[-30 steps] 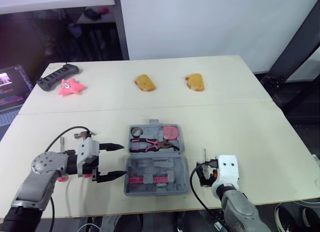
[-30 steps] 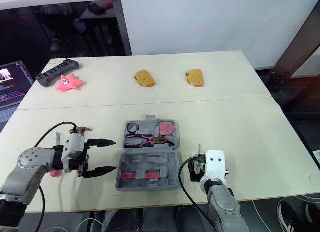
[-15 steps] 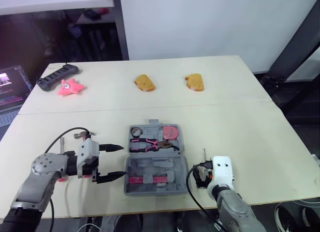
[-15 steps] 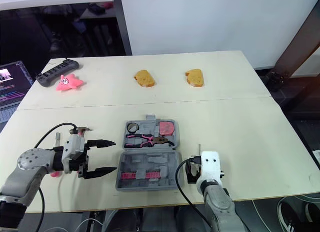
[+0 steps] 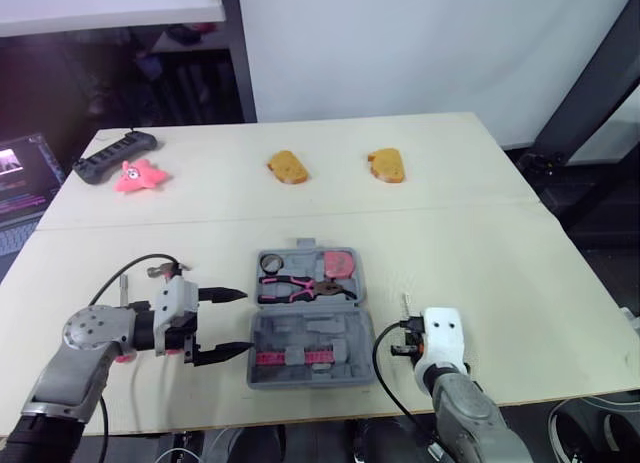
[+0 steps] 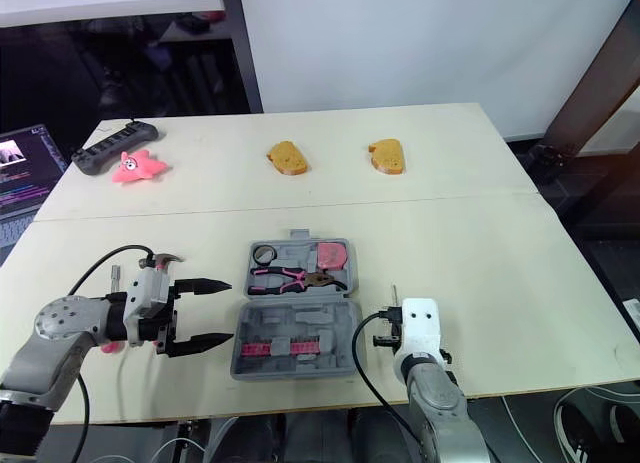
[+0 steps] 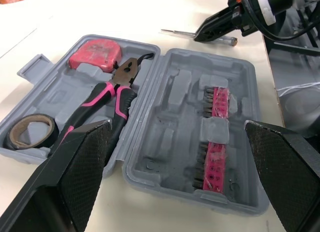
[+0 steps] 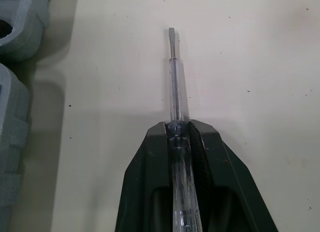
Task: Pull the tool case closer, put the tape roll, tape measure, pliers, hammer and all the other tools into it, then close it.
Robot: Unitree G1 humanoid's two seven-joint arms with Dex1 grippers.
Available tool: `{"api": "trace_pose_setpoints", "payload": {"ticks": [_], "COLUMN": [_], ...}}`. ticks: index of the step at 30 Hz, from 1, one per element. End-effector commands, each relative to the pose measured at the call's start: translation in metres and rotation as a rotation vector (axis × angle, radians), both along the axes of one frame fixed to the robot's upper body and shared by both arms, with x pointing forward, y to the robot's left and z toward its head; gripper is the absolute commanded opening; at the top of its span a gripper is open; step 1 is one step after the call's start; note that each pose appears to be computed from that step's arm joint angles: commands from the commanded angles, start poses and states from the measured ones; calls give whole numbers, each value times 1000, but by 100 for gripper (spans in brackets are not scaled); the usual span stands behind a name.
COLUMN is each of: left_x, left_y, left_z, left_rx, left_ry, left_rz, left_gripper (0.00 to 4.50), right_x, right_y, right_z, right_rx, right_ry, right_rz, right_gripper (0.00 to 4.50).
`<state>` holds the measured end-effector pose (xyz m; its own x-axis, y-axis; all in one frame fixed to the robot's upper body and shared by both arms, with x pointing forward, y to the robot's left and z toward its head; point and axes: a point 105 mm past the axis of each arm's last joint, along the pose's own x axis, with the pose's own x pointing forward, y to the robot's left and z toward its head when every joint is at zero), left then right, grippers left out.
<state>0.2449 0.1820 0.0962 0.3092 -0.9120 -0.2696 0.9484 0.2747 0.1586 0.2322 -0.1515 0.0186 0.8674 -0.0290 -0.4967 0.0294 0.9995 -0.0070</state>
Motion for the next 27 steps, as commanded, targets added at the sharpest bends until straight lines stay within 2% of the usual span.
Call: {"api": "trace_pose_setpoints", "payload": {"ticks": [1,10,14,15,17,21,24,27], "left_x": [2,2,2,1,1,1,1,2], "left_y": [2,2,2,2,3,2,2,1], "left_z": [8,8,7,7,7,7,6,6], "left_rx": [-4,-2,1,2,2,1,-1,-5], "left_ry": [-34,-35,-36,-36,-37,-39,-40,-42], "left_rz": [0,1,1,1,1,3,6,7], "left_gripper": [450,450,450,450,450,450,450,450], "right_x": [0,6,7,7,8,12,12,17], "right_y": [0,2,-3,-3,-5,-13,-22,-27], "right_z": [0,5,3,3,7,37,61,86], "right_rx": [6,6,47,63,81,67,27,-71], "right_ry": [-6,-34,-32,-33,-47,-129,-167,-180], "right_rz": [7,49,-10,-18,-30,-1,72,266], "right_gripper": [5,5,5,110,190,382,382,382]}}
